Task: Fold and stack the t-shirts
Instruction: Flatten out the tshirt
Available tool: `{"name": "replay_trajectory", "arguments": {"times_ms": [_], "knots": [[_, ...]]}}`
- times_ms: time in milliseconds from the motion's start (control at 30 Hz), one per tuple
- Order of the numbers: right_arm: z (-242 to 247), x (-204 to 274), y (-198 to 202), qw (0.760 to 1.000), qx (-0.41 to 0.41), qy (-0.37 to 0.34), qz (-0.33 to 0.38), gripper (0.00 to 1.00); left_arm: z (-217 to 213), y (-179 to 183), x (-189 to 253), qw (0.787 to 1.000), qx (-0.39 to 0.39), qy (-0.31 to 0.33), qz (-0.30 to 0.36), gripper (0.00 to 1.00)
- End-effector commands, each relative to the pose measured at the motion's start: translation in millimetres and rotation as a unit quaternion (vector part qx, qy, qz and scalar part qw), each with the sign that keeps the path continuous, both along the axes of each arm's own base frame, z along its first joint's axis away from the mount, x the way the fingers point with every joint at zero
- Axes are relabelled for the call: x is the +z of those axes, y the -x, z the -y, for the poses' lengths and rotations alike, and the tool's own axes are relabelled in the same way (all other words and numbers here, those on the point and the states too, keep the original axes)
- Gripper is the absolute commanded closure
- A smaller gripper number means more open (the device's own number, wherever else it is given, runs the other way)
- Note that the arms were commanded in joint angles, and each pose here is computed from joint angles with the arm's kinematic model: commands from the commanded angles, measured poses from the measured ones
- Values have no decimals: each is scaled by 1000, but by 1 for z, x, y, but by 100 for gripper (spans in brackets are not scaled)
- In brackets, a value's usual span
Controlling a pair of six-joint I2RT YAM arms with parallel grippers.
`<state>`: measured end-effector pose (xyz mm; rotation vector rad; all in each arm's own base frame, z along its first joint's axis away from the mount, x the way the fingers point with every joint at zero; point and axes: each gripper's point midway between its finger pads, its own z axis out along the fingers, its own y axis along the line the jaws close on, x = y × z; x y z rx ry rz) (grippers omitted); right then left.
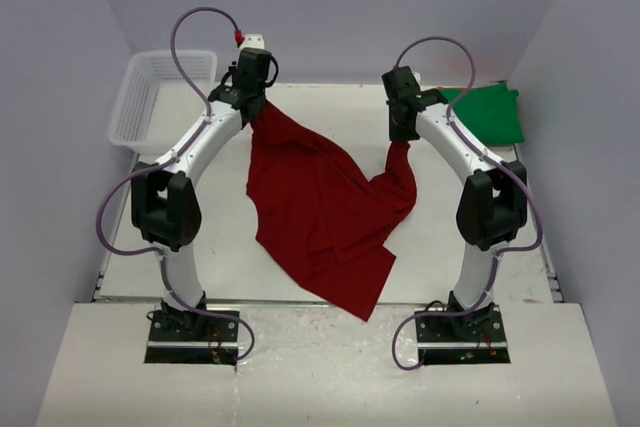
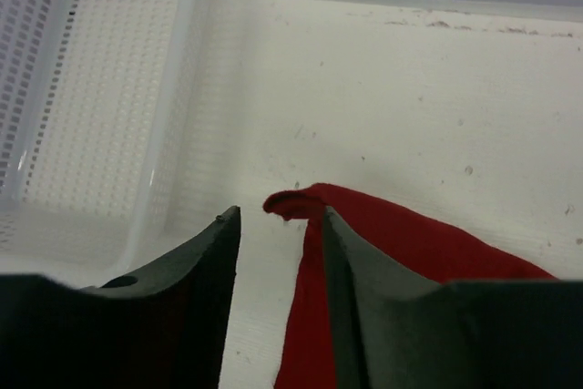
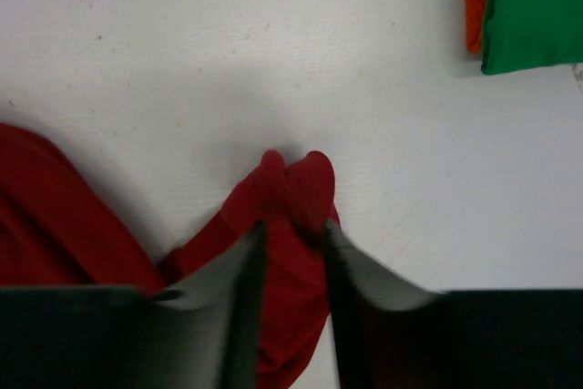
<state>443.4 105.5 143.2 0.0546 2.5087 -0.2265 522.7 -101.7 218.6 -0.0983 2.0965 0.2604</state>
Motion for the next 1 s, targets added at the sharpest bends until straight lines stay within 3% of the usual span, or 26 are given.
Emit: {"name": "replay_trajectory", "arguments": {"times_ms": [0, 33, 100, 200, 300, 367, 433, 567, 767, 867, 967], "knots": [[14, 33, -14, 999, -17, 10, 40, 59, -15, -2, 49, 997, 41, 5, 68, 53], [17, 41, -15, 999, -18, 16, 48, 52, -18, 7, 64, 995, 47, 11, 88, 25], [24, 61, -10, 997, -25, 23, 63, 37, -22, 22, 92, 991, 55, 23, 123, 0], [21, 85, 5, 997, -14, 7, 74, 21, -19, 33, 111, 989, 48, 40, 134, 0], [-9, 91, 30, 996, 24, -25, 77, 21, -11, 51, 125, 989, 43, 61, 131, 0], [-32, 67, 51, 997, 57, -27, 54, 21, 1, 70, 126, 988, 31, 84, 127, 0], [-64, 45, 77, 994, 97, -31, 25, 30, 11, 90, 122, 987, 14, 102, 125, 0], [-108, 14, 119, 985, 156, -74, 5, 62, 11, 112, 109, 988, 6, 107, 114, 0], [-133, -31, 175, 972, 200, -118, -38, 77, -1, 122, 83, 991, 20, 93, 98, 0], [-143, -56, 201, 968, 215, -115, -66, 75, 5, 122, 72, 991, 11, 101, 86, 0], [-155, -73, 223, 964, 233, -96, -84, 64, 12, 120, 60, 991, -1, 111, 73, 0]]}}
